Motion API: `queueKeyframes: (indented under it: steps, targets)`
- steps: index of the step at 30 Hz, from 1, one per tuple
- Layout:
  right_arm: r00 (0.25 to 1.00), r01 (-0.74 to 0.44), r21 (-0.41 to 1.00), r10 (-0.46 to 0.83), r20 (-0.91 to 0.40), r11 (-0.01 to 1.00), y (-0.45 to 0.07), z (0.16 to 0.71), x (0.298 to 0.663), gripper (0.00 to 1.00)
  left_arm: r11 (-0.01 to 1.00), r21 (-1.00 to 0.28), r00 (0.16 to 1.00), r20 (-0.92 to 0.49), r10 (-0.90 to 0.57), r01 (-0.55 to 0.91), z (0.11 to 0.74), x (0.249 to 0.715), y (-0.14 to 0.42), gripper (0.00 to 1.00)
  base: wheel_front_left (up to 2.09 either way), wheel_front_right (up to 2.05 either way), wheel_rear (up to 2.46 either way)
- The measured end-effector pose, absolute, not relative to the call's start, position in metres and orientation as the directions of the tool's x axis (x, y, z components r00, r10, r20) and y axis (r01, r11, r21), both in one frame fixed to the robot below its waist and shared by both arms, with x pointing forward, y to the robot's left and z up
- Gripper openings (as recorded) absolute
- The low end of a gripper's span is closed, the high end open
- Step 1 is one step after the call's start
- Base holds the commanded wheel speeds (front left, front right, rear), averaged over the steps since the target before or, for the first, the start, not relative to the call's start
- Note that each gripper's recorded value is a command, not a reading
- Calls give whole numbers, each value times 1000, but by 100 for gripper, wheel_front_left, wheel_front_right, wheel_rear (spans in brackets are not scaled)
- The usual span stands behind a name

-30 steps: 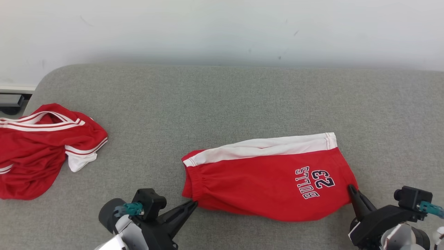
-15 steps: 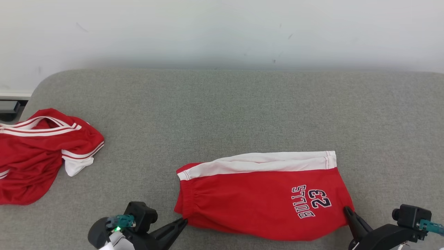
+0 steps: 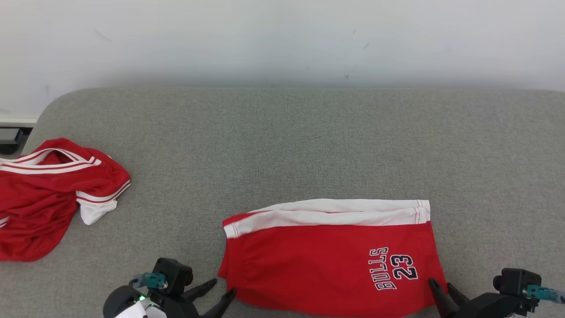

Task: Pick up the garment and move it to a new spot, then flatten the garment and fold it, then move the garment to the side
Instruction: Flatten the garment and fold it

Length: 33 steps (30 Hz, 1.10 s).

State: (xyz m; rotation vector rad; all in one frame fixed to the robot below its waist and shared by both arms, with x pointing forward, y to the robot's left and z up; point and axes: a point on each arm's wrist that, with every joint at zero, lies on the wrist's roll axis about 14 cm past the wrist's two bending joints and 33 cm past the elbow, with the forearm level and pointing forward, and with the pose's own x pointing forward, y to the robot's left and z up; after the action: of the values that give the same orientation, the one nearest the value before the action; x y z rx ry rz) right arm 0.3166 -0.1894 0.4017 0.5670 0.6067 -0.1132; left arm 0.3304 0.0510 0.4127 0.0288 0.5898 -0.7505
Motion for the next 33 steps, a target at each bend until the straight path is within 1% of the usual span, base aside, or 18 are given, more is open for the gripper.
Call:
queueKeyframes:
  steps: [7,11,13,15,18,20,21,23,28,33]
  targets:
    - [813,268,427,35,-581,863,-197,403,317,100,774,-149,600,-548,-582,615,405,336,67,100,0,0,0]
    - [814,271,423,29,-580,865,-200,405,318,100,805,-129,653,-518,-552,579,413,348,76,100,0,0,0]
    - [825,266,420,21,-565,868,-202,411,320,100,829,-125,708,-462,-535,545,426,359,80,100,0,0,0]
    - [841,249,394,5,-541,885,-207,419,323,100,854,-143,773,-370,-516,501,448,374,82,100,0,0,0]
    - [886,228,374,-32,-463,899,-218,442,334,100,868,-158,834,-241,-497,471,478,387,82,100,0,0,0]
    - [914,205,377,-39,-403,903,-219,460,343,100,869,-163,850,-186,-493,468,490,389,79,100,0,0,0]
    - [935,177,367,-41,-352,913,-218,474,350,100,870,-143,857,-153,-491,473,497,387,77,100,0,0,0]
    - [950,158,368,-39,-311,916,-217,484,353,100,883,-141,879,-116,-463,447,506,390,82,100,0,0,0]
    - [971,131,380,-41,-236,916,-210,501,354,100,905,-221,930,25,-367,363,538,395,96,100,0,0,0]
    - [982,127,382,-61,-181,915,-209,510,353,100,909,-290,954,56,-295,298,540,388,111,100,0,0,0]
